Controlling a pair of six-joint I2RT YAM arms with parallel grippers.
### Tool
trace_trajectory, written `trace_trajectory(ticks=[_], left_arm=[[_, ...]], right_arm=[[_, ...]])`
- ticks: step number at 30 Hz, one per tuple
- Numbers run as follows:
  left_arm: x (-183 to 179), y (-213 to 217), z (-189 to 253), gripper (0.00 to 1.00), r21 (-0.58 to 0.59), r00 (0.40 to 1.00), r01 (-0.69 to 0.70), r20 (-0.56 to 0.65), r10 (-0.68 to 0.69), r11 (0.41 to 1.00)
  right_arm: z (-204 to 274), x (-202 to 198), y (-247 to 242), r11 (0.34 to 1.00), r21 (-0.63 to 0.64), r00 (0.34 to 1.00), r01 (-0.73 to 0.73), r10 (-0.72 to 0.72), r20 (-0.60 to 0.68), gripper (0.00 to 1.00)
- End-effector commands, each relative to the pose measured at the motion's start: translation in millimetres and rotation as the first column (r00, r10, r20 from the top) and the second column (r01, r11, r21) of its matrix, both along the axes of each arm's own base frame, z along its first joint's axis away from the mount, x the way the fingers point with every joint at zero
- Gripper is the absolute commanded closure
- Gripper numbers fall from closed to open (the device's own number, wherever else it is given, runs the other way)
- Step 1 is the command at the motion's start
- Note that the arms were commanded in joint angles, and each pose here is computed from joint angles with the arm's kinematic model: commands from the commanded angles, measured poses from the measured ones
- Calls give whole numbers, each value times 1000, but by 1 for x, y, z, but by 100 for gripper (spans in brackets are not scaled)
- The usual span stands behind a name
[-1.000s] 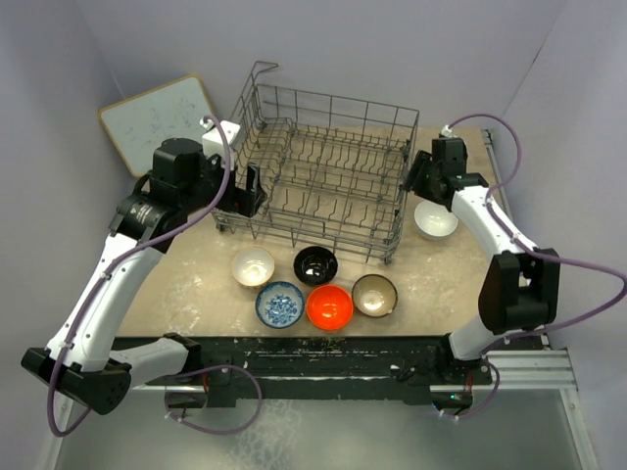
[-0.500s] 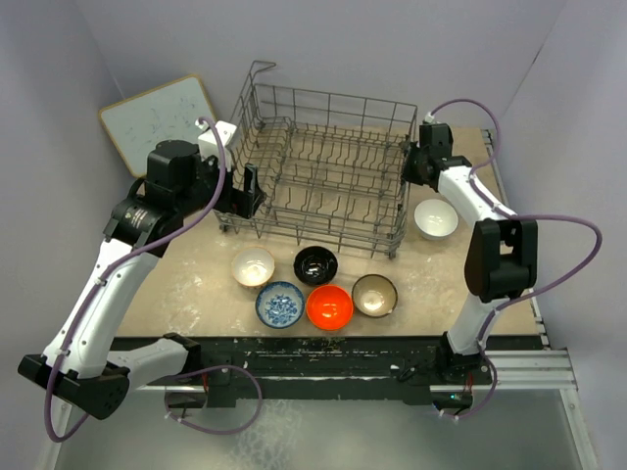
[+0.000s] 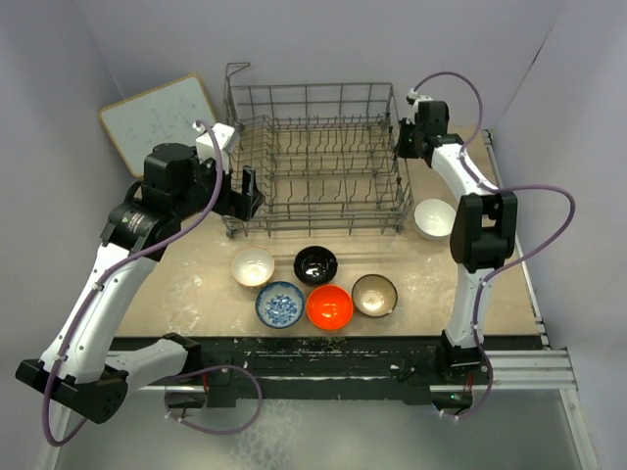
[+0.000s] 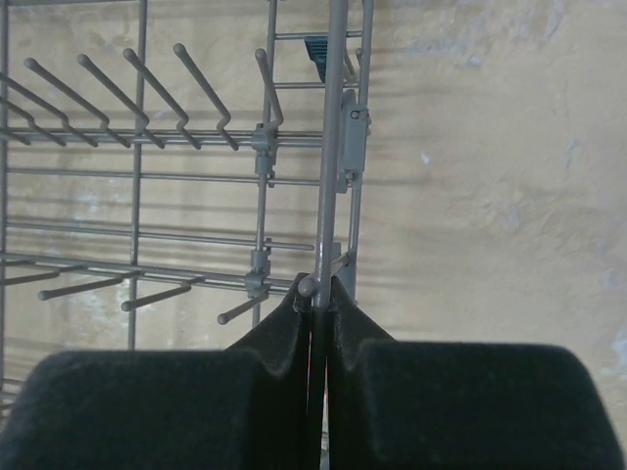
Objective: Load the bowls into the dish rack
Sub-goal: Adjust the dish rack at the center of the board.
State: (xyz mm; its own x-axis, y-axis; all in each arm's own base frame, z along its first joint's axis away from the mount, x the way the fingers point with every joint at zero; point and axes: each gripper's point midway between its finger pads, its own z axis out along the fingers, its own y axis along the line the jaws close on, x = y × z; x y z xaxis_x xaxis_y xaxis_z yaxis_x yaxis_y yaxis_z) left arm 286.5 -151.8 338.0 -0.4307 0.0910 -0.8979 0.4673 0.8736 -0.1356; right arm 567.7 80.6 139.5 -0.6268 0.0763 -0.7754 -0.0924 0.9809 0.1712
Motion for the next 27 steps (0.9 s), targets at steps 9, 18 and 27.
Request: trace_trajectory(ticks=[9,18,27], left_arm=[[6,-2,7,1,-15,1000,0,29,0,1000],[7,-5,6,1,-25,1000,11,29,-10,1000],[3,-10,9,1,-44,999,42,36,-41,998]], right_arm=[[75,51,-2,979,-129,931,-160,193,310,56],[177,12,-1,994,-23,876,-112,109,470,27],[155,-80,-80,925,141,912,353,-374,167,29]])
